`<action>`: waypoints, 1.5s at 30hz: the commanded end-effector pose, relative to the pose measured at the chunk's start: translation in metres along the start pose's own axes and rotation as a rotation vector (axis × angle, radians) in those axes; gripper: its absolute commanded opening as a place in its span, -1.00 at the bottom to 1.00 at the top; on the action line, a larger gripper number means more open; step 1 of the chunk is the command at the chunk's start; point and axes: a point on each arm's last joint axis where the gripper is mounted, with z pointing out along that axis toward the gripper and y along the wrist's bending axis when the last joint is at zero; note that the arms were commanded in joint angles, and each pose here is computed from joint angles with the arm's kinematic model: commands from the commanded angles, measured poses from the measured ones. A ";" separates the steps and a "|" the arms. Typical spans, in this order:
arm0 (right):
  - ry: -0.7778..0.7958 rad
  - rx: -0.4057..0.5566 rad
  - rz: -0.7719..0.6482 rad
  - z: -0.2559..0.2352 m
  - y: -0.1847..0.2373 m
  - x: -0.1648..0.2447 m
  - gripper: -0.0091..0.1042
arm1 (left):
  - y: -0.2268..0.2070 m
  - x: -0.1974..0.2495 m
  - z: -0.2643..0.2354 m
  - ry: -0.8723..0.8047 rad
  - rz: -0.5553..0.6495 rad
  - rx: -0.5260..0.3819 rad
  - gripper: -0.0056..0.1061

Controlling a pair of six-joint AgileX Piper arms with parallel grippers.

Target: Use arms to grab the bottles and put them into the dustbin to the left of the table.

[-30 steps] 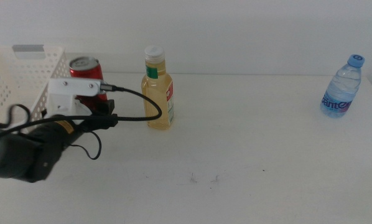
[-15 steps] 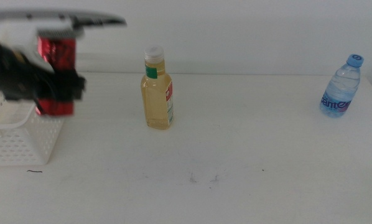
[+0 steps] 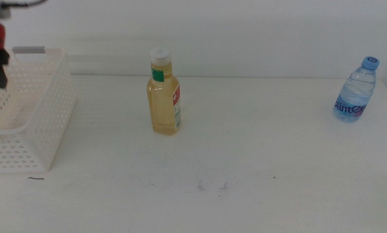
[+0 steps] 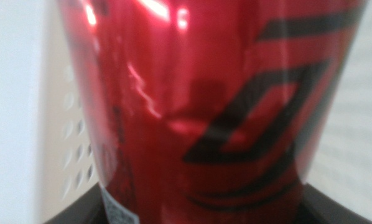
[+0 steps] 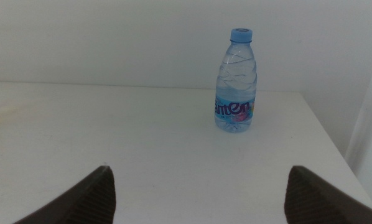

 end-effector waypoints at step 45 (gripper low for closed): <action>-0.010 0.007 -0.014 0.000 0.000 0.000 0.56 | -0.173 0.226 0.015 -1.082 0.228 0.267 0.78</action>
